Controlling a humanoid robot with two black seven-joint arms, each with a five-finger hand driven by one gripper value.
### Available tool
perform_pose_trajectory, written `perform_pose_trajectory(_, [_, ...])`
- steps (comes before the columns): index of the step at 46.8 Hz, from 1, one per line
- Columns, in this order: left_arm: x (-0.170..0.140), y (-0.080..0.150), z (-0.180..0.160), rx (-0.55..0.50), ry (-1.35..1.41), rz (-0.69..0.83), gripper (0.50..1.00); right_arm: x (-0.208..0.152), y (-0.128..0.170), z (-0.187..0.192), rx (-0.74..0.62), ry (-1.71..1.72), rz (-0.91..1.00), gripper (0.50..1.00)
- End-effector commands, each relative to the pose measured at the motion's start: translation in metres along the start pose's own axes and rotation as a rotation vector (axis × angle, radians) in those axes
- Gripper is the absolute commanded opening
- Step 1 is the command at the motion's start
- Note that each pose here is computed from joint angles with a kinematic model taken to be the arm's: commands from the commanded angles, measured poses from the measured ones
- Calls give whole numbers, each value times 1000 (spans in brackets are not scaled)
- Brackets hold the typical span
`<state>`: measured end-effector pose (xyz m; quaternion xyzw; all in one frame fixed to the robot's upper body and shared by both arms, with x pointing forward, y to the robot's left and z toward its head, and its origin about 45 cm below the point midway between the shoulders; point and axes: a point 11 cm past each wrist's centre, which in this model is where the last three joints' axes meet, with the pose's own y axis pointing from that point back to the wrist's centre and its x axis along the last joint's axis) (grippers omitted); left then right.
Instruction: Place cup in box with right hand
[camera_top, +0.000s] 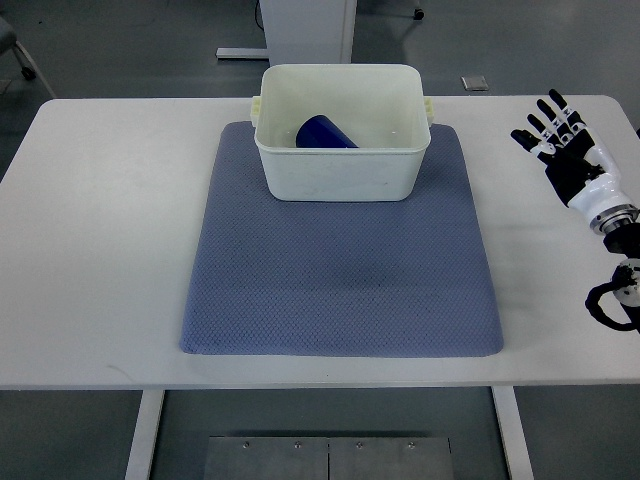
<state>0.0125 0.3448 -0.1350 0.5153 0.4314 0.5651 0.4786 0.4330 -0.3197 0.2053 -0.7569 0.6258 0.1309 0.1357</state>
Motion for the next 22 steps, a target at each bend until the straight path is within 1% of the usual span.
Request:
perform_pose_trajectory(1, [0,0,0,0,0,0,1000,-1,1,5,29,-53,20,1000])
perform_pose_trajectory(5, [0,0,0,0,0,0,1000,0,3,14,23,-81,45,1000])
perform_pose_trajectory(17, [1,0,0,0,0,2,1000,-30,0,45,-8,-166,20,1000])
perform_pose_trajectory(22, [0,0,0,0,0,0,1000,-32,4,55,-20,-187,26,1000])
